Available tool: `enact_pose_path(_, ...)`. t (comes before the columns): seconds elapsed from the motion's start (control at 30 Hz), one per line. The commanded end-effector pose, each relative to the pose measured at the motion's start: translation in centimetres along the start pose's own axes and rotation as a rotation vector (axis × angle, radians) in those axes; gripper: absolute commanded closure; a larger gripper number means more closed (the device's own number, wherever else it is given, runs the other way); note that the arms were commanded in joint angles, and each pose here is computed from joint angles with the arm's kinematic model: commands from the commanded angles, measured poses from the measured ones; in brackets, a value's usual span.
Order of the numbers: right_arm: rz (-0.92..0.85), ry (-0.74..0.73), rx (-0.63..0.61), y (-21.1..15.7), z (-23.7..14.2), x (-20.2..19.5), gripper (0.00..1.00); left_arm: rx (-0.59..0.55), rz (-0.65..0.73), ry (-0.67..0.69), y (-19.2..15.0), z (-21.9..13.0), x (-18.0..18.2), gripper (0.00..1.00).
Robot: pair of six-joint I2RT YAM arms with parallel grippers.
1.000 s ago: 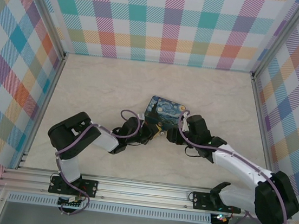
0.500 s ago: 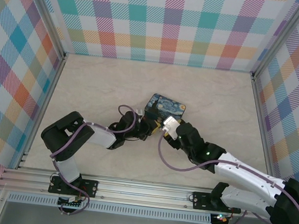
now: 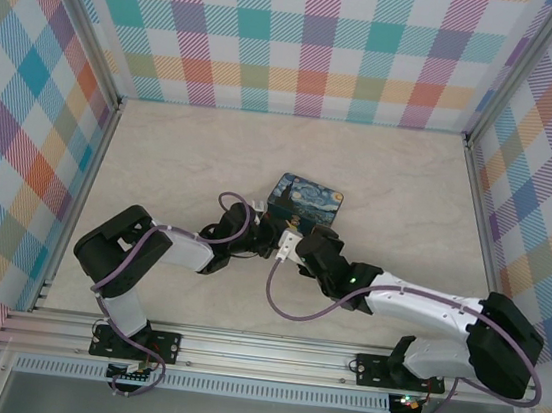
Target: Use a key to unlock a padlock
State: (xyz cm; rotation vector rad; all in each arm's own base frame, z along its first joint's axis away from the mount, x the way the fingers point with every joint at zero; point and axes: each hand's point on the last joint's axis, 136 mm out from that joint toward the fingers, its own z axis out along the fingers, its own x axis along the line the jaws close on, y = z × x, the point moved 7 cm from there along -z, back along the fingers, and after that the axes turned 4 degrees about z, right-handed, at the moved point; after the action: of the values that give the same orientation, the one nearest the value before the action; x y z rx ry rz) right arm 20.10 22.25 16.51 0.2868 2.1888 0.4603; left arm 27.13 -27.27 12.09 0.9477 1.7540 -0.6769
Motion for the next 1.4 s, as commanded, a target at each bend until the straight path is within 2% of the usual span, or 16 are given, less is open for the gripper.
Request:
enact_pose_path(0.0, -0.002, -0.034, -0.036, 1.5, 0.3, -0.6, 0.49, 0.007, 0.005, -0.093, 0.3, -0.3, -2.8, 1.0)
enact_pose_path(0.57, 0.054, -0.057, -0.046, 2.0, 3.1, 0.4, 0.64, 0.012, 0.001, -0.094, 0.3, -0.3, -2.8, 1.0)
enact_pose_path(0.8, 0.121, -0.079, -0.035, 1.7, 3.6, -0.4, 0.83, 0.013, -0.001, -0.093, 0.2, -0.3, -2.8, 1.0)
enact_pose_path(0.9, 0.139, -0.042, -0.043, 1.6, 3.8, -0.1, 0.9, 0.013, -0.001, -0.094, 0.2, -0.3, -2.8, 1.0)
enact_pose_path(1.07, 0.238, -0.009, -0.055, 1.5, 3.7, -0.3, 0.97, 0.013, -0.002, -0.091, 0.3, -0.2, -2.7, 1.0)
enact_pose_path(1.37, 0.469, 0.12, -0.074, 1.1, 3.5, -0.5, 1.0, 0.013, -0.004, -0.084, 0.2, -0.1, -2.4, 1.0)
